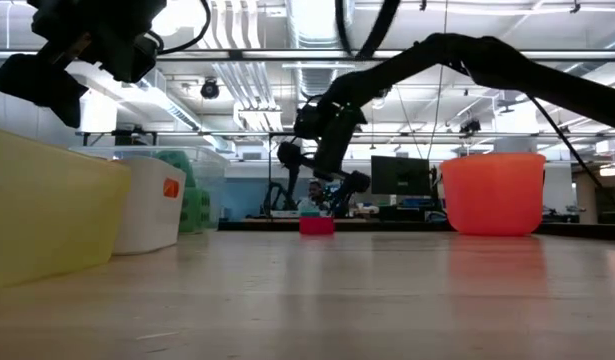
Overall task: Pick & Place Toys
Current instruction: Put the red game piece into the white bin
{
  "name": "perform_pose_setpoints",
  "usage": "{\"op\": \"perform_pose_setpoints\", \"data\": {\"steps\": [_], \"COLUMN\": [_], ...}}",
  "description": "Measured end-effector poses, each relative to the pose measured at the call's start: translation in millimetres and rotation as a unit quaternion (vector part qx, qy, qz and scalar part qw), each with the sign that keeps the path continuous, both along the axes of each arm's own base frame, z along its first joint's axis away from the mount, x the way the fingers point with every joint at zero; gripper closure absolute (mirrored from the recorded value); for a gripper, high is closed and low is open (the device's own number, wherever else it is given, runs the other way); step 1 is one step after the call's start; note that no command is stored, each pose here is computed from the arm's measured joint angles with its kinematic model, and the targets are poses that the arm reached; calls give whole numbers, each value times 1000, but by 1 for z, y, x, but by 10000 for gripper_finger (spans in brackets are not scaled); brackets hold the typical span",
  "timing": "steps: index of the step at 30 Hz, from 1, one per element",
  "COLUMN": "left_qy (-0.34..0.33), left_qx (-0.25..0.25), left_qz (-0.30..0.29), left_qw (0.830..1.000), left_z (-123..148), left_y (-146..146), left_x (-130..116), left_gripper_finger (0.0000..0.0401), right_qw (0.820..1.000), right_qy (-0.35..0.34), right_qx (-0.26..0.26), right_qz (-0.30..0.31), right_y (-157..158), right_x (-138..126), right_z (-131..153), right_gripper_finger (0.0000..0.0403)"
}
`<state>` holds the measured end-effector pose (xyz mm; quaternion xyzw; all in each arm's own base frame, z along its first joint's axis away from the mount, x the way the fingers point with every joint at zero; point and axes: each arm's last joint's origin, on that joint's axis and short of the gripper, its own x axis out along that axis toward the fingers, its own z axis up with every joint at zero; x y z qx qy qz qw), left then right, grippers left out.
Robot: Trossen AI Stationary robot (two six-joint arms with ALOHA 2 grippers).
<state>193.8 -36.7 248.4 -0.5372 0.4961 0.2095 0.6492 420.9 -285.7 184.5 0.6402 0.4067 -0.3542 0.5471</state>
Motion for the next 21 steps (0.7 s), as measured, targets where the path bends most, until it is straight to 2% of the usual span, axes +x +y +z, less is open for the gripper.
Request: {"op": "perform_pose_setpoints", "data": {"steps": [8, 12, 17, 21], "left_qy": [-3, -4, -7, -27], "left_qx": [5, 6, 7, -1], "left_qz": [-9, -11, -10, -4], "left_qw": [1000, 1000, 1000, 1000], "left_z": [0, 0, 0, 2], "left_y": [0, 0, 0, -1], "left_x": [0, 0, 1, 4], "left_gripper_finger": [62, 62, 62, 62], "right_qw": [992, 989, 992, 995], "right_qy": [84, 74, 35, 30], "right_qx": [10, -9, -34, -40], "right_qz": [94, 131, 116, 86], "right_y": [38, 50, 36, 21], "right_x": [-8, 1, 2, -2], "right_z": [23, 24, 29, 23], "right_gripper_finger": [14, 14, 14, 14]}}
